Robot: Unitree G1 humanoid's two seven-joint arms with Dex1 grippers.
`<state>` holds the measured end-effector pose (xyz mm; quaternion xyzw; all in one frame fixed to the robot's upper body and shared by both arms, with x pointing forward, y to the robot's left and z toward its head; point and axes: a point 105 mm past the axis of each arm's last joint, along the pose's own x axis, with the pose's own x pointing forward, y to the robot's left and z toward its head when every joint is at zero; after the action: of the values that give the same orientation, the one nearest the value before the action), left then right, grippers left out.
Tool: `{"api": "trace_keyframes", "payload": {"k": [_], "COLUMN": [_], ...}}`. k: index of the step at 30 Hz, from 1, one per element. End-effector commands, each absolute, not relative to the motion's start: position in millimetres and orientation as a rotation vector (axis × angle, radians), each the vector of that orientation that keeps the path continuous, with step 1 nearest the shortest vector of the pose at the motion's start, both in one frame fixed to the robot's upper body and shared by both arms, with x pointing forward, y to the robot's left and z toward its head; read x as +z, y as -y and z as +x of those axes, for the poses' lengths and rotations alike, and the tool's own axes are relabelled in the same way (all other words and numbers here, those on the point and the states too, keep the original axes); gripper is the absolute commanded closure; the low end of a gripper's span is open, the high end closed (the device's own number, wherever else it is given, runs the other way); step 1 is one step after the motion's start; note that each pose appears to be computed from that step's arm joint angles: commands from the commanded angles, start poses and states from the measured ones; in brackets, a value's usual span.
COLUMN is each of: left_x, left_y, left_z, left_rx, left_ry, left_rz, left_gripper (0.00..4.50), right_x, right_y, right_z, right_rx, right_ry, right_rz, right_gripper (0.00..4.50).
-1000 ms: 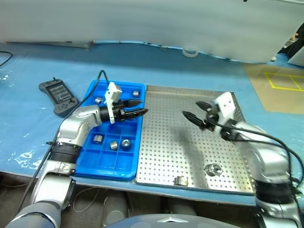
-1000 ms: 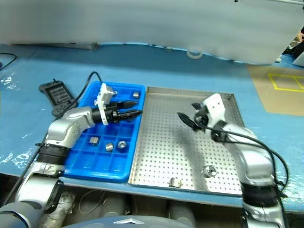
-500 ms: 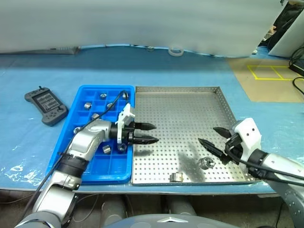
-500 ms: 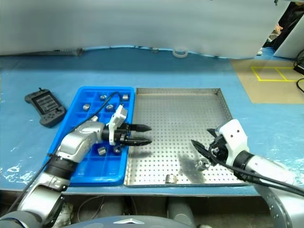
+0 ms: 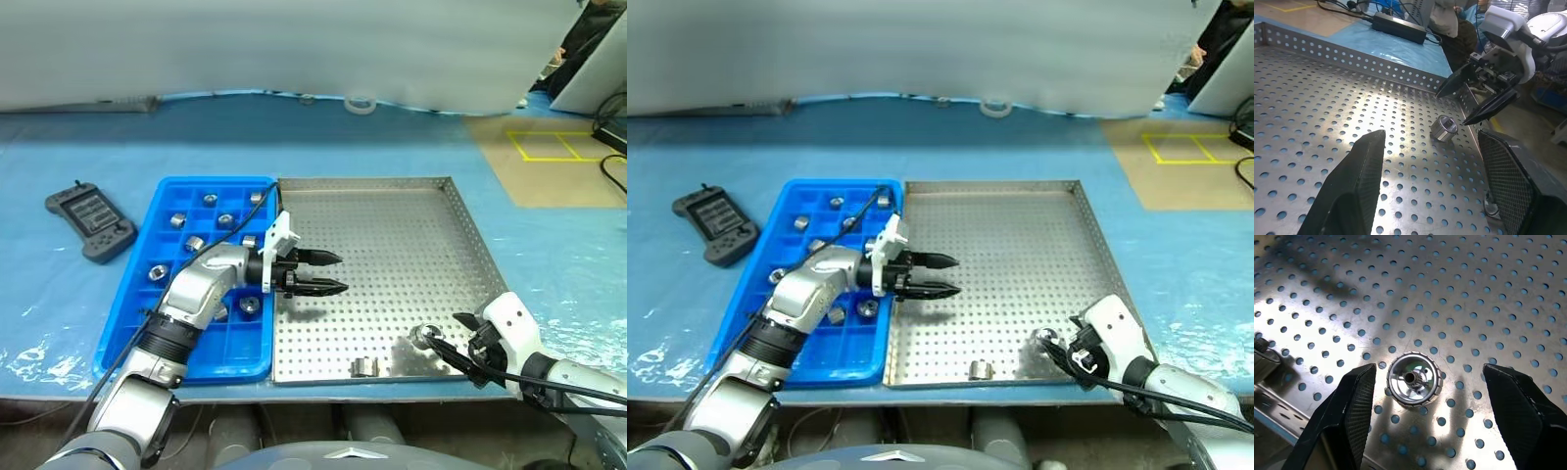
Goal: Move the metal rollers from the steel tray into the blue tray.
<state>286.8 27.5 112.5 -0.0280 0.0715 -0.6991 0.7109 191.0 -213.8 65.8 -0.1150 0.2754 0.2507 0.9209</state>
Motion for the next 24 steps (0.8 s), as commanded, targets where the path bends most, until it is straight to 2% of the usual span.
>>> {"api": "trace_keyframes", "payload": {"k": [1, 16, 19, 23, 24], "left_x": [117.4, 127.0, 128.0, 129.8, 129.9], "left_y": [-26.8, -25.9, -28.5, -33.7, -34.8], "left_z": [286.1, 293.6, 294.6, 295.7, 295.9], "left_rx": [-1.555, -1.500, -1.486, -1.474, -1.473], "left_ry": [-0.127, -0.110, -0.110, -0.116, -0.118], "left_rz": [-0.048, -0.058, -0.050, -0.052, -0.052], "left_gripper": [1.36, 1.36, 1.36, 1.36, 1.36], "right_x": [65.4, 43.1, 41.8, 42.3, 42.8], "right_y": [214.2, 213.4, 213.7, 213.2, 212.5], "right_z": [196.5, 204.7, 206.5, 209.3, 209.7], "right_rx": [0.488, 0.510, 0.525, 0.538, 0.545], "right_ry": [-0.527, -0.566, -0.561, -0.566, -0.568], "right_rz": [-0.241, -0.235, -0.242, -0.252, -0.254], "right_gripper": [0.87, 0.87, 1.48, 2.82, 2.87]}}
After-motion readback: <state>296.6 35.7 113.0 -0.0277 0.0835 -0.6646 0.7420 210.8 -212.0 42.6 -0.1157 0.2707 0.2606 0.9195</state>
